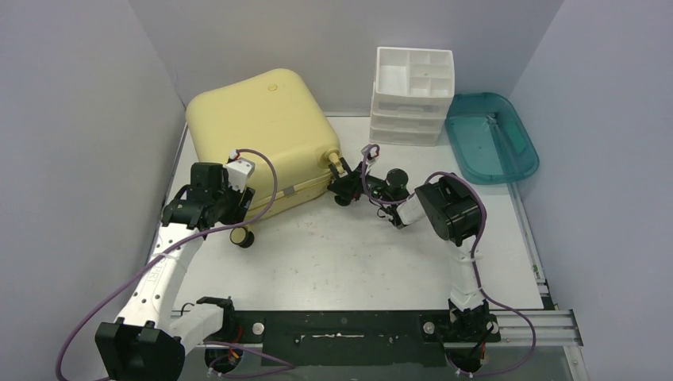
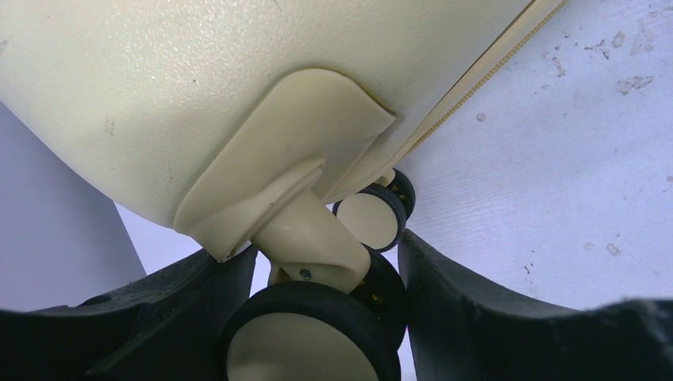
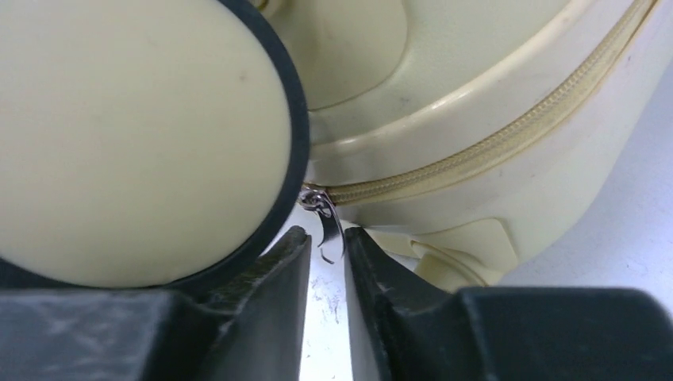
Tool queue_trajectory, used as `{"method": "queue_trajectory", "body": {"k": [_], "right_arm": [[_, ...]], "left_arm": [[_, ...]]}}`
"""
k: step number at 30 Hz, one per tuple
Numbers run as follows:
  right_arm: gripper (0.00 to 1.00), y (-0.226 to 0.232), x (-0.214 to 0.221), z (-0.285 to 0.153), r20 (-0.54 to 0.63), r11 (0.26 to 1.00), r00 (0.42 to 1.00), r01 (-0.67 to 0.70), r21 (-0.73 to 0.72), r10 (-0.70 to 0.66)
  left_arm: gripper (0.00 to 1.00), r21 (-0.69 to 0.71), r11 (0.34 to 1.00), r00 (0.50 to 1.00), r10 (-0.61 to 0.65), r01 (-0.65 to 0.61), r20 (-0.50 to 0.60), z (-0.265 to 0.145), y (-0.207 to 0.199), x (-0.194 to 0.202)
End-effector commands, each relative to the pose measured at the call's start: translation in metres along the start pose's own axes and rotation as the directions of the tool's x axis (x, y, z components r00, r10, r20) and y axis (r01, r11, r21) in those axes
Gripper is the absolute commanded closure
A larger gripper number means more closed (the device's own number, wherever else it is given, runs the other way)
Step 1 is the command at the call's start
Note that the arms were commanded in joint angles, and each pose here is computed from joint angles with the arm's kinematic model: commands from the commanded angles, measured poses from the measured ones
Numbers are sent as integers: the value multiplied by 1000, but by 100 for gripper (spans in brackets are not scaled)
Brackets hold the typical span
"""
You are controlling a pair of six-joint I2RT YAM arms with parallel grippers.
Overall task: Open, take out, and arrange the luggage
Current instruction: Unzip the luggage at the center of the board.
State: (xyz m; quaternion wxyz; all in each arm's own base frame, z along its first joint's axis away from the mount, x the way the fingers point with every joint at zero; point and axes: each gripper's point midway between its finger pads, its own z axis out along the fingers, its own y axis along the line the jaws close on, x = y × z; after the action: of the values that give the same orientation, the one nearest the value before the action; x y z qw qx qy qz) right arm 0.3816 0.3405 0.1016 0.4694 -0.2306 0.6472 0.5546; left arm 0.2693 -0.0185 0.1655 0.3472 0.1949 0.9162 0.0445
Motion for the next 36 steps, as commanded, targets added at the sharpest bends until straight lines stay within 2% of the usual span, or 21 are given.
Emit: {"method": "queue_trajectory", "body": {"k": [1,3,7,10,14,19,24,28,33,36], "right_arm": [[81,15,-43,9,127,993,987,106,-59,-98],[90,15,-44,8,128,992,987,107,-63,-98],[100,15,-45,4,131,992,986,113,-54,-105],[100,8,-45,0,124,993,986,116,-15,-113],[100,-11,-45,-11,93,985,984,139,106,-149],[100,-46,-49,-31,35,942,985,151,301,-169],[100,-69,-52,-52,-15,892,985,162,422,-172],[100,-79,-56,-69,-49,853,982,182,490,-181],[100,-96,-49,-80,-167,793,965,261,550,-202],[100,-114,-62,-75,-240,740,939,342,579,-246]], "left_arm": [[88,28,999,996,20,-23,82,-3,-5,-19],[88,29,999,996,21,-23,83,-3,-5,-19],[88,26,999,996,19,-21,82,-3,-4,-19],[89,13,1000,997,15,-16,78,-3,-2,-18],[100,-75,997,998,5,-1,55,-3,13,-13],[100,-216,976,1000,-6,0,-30,-3,34,11],[100,-272,962,999,16,-24,-30,-17,42,22],[100,-284,957,999,54,-54,-8,-33,44,25],[100,-249,964,995,101,-95,13,-43,36,33],[100,-221,969,993,118,-108,30,-44,30,36]]}}
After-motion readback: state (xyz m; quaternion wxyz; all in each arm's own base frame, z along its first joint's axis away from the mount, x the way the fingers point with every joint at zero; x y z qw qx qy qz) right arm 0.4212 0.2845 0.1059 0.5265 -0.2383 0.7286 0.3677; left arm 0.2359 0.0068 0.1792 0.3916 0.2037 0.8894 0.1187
